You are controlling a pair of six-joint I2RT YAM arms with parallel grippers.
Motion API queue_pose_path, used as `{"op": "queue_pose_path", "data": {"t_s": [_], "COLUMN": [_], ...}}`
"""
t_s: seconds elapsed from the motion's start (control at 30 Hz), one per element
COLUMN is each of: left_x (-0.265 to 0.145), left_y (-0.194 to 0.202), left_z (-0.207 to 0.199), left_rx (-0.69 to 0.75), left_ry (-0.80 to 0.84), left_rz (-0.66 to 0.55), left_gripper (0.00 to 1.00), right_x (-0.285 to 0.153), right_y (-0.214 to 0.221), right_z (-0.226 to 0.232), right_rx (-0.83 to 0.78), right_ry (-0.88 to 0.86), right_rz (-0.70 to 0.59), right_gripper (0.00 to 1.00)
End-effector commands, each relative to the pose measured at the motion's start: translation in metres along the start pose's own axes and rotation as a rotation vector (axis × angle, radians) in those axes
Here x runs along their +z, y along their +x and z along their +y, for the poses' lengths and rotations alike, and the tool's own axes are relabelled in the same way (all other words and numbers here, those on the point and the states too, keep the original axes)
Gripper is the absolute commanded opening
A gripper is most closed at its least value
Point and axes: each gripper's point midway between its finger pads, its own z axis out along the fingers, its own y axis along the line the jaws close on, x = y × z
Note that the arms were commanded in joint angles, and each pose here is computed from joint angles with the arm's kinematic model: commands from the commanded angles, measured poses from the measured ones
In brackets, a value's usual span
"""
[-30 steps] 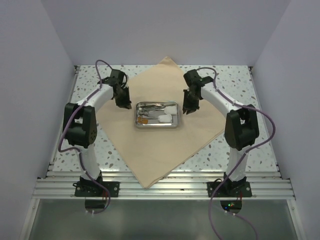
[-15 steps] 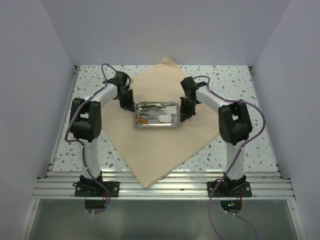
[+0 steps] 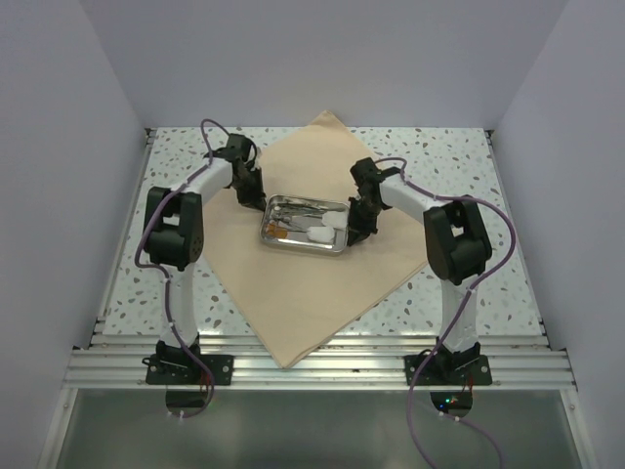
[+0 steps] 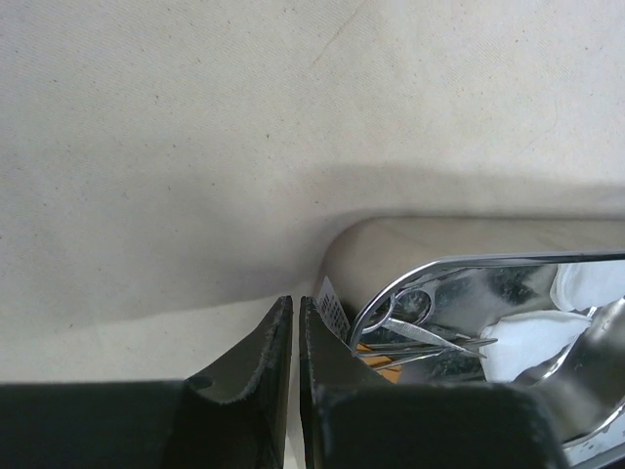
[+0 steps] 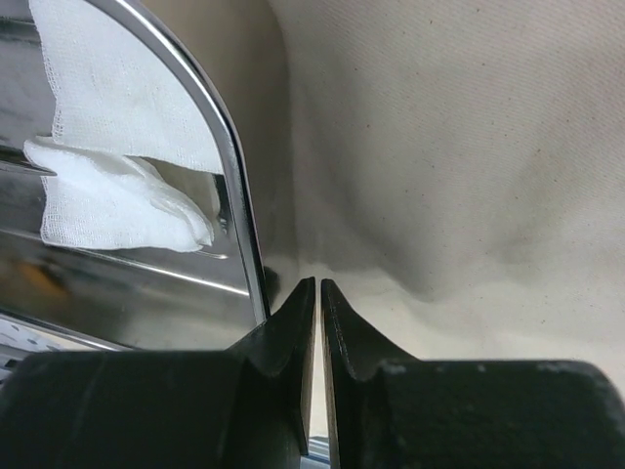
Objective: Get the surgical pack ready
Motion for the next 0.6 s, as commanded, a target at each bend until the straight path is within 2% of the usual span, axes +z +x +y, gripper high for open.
{"op": "queue_pose_path", "data": {"t_s": [0.0, 0.57], "left_x": [-0.004, -0.015], "left_y": [-0.011, -0.006], "left_z": [-0.019, 0.013], "left_rx": [0.007, -0.029], "left_ry": [0.066, 0.010], "left_rz": [-0.015, -0.028], "left_gripper": [0.11, 0.18], "right_x": [-0.021, -0.021], "right_y": [-0.007, -0.045], "right_z": [0.025, 0.003], "right_rx": [-0.019, -0.138], "right_ry": [-0.084, 0.082], "right_rz": [-0.048, -0.101], "right_gripper": [0.11, 0.12]}}
